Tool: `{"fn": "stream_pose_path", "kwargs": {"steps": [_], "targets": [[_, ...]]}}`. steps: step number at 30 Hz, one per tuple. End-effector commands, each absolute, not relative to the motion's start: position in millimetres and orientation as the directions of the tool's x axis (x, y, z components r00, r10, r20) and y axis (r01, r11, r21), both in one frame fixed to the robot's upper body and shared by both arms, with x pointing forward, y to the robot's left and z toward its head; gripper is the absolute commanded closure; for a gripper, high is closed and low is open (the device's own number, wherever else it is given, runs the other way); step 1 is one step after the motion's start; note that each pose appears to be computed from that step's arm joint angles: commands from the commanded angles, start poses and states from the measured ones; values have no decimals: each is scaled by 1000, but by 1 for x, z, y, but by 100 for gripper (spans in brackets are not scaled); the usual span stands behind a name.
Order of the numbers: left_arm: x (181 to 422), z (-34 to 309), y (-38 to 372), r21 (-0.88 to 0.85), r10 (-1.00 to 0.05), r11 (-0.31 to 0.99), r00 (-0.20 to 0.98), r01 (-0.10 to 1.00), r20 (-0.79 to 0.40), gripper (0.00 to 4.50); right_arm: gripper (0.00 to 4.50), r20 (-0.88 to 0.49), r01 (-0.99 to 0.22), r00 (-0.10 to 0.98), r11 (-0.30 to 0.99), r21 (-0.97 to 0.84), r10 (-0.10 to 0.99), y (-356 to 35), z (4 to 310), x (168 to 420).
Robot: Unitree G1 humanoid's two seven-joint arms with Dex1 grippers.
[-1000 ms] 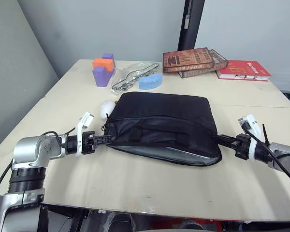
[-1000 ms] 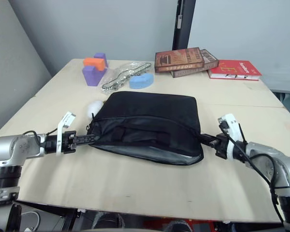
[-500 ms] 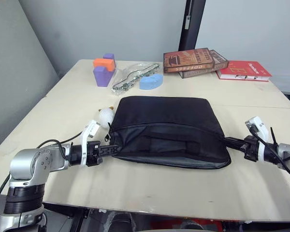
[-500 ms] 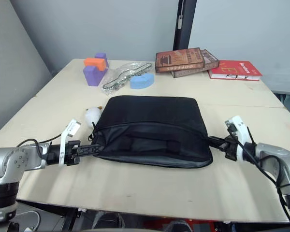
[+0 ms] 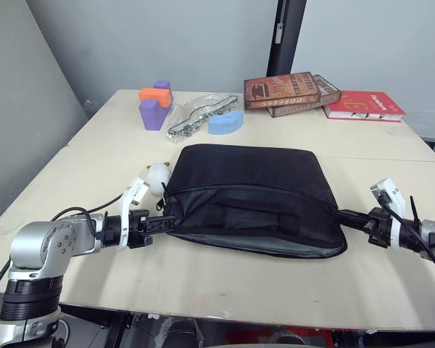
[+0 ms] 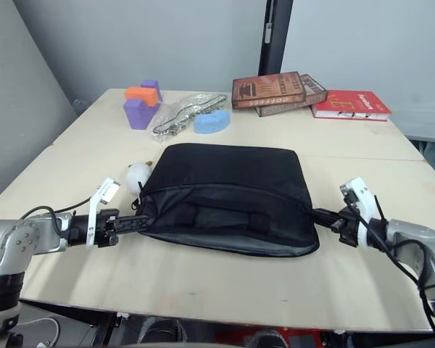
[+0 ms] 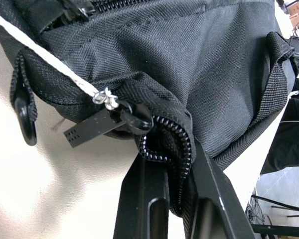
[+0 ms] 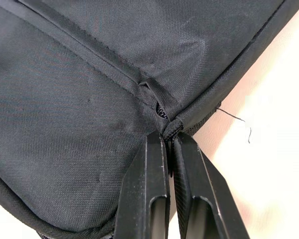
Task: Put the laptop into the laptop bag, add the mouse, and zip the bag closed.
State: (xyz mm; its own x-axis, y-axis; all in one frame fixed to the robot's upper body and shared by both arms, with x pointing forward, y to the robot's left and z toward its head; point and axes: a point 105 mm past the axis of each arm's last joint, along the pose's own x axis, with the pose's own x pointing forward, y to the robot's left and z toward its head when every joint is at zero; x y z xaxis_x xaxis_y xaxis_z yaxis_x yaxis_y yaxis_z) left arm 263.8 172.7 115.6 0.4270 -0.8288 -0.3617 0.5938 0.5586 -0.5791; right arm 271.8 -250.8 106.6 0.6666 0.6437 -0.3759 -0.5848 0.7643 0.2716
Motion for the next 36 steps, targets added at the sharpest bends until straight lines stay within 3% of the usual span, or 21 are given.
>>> {"fn": "stream_pose_path", "kwargs": {"steps": [1, 2, 3, 4, 6, 12, 16, 20, 23, 28, 36], "targets": [[248, 134, 149, -573, -915, 403, 300, 714, -270, 450, 446, -318, -637, 649, 723, 268, 691, -238, 118, 275], [247, 133, 148, -567, -915, 403, 293, 718, -278, 450, 446, -316, -636, 650, 722, 272, 691, -239, 118, 276], [246, 132, 150, -565, -911, 410, 293, 716, -289, 408, 449, -315, -637, 648, 720, 276, 694, -239, 118, 276], [246, 131, 152, -560, -907, 419, 299, 714, -296, 365, 414, -310, -634, 647, 718, 289, 696, -239, 117, 276], [250, 132, 157, -556, -899, 437, 318, 707, -302, 322, 355, -298, -647, 630, 697, 311, 717, -237, 119, 272], [256, 141, 181, -509, -864, 501, 377, 700, -332, 99, 141, -318, -638, 616, 693, 334, 720, -249, 116, 263], [260, 151, 212, -470, -825, 563, 434, 679, -361, 98, 4, -328, -616, 642, 721, 316, 693, -266, 123, 258], [257, 163, 230, -428, -819, 568, 434, 703, -375, 98, 4, -326, -596, 674, 748, 291, 663, -282, 135, 254], [251, 179, 250, -302, -819, 545, 418, 782, -393, 98, 4, -302, -604, 699, 762, 235, 648, -291, 161, 250], [262, 231, 269, -109, -842, 508, 465, 855, -275, 98, 4, -244, -619, 744, 779, 98, 622, -296, 203, 247], [249, 269, 246, 89, -926, 265, 279, 960, -253, 98, 4, -199, -748, 659, 659, -76, 725, -245, 243, 239]]}}
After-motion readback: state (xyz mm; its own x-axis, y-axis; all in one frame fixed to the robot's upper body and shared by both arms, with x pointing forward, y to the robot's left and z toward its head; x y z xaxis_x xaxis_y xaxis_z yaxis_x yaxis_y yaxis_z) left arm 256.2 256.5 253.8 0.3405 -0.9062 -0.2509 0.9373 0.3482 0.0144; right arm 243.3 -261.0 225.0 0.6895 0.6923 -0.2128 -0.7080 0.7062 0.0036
